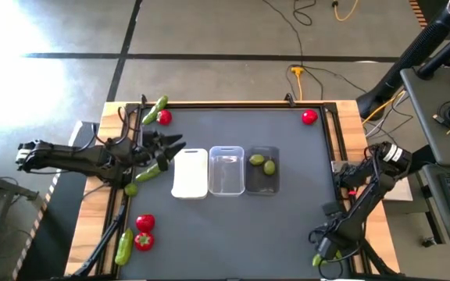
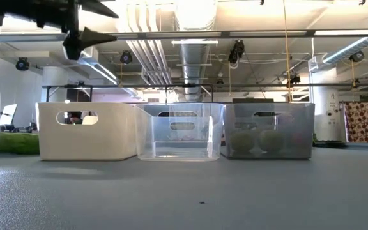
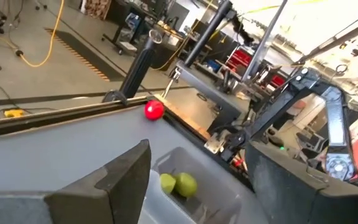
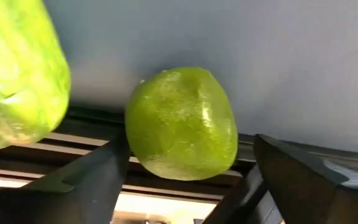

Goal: Sort produce into baskets
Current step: Put the green lime into the black bin

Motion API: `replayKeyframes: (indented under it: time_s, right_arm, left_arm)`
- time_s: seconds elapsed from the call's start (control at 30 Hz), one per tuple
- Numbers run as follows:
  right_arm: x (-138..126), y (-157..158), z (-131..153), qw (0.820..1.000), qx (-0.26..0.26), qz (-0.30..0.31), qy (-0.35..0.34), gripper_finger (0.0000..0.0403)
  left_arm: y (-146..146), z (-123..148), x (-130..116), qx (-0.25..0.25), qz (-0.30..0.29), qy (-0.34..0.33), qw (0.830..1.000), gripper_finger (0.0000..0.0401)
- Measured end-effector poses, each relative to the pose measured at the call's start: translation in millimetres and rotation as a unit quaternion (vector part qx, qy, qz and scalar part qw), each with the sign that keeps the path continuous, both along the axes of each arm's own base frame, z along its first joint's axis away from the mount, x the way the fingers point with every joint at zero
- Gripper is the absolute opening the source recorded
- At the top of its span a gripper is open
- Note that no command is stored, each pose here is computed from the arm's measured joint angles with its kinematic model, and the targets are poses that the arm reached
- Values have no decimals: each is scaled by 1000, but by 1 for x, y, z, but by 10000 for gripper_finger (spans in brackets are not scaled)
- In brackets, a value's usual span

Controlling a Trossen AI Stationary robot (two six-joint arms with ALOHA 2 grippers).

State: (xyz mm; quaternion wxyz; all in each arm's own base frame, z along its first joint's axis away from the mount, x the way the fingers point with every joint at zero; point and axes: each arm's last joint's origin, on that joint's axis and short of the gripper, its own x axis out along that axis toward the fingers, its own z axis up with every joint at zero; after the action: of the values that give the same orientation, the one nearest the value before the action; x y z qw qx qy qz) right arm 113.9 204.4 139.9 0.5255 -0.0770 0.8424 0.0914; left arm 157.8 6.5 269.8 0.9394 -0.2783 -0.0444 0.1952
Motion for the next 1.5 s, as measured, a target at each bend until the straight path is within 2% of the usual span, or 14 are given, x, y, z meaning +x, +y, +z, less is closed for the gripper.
replayKeyframes:
  time_s: [0.1,0.17,0.3,0.4,0.53,0.63,0.73,0.87,1.0,1.13,1.2,1.33,1.5]
  right_arm:
    - [1,1,0,1000,7,16,-9,274]
    - [3,0,-2,999,-12,24,-30,241]
    - [14,4,8,999,1,-3,-37,172]
    - [26,2,20,999,-14,-28,-24,130]
    - [58,-5,52,995,-31,-78,-46,127]
    - [88,-17,81,986,-46,-113,-110,127]
    - [121,-37,107,967,-63,-158,-190,130]
    - [160,-72,135,935,-74,-200,-284,135]
    - [191,-114,143,906,-72,-237,-342,133]
    - [210,-157,133,882,-74,-285,-367,133]
    - [219,-175,128,871,-58,-310,-377,134]
    - [229,-202,113,872,-22,-325,-365,135]
    - [233,-210,78,900,-13,-318,-298,135]
  left_arm:
    - [0,6,4,9,-2,7,1000,222]
    - [0,8,6,19,-6,17,1000,208]
    - [-1,21,5,35,-22,20,999,178]
    - [-2,34,-1,53,-31,24,998,157]
    - [-2,52,-10,72,-39,19,996,136]
    - [-2,62,-14,91,-53,28,994,128]
    - [-3,69,-17,107,-73,37,991,125]
    - [-6,68,-18,119,-131,62,982,125]
    - [-8,61,-18,73,-153,72,983,125]
    - [-11,44,-17,27,-162,111,980,125]
    - [-14,36,-19,-3,-169,142,975,125]
    - [-20,20,-25,-70,-172,222,957,125]
    - [-36,7,-31,-130,-198,283,929,125]
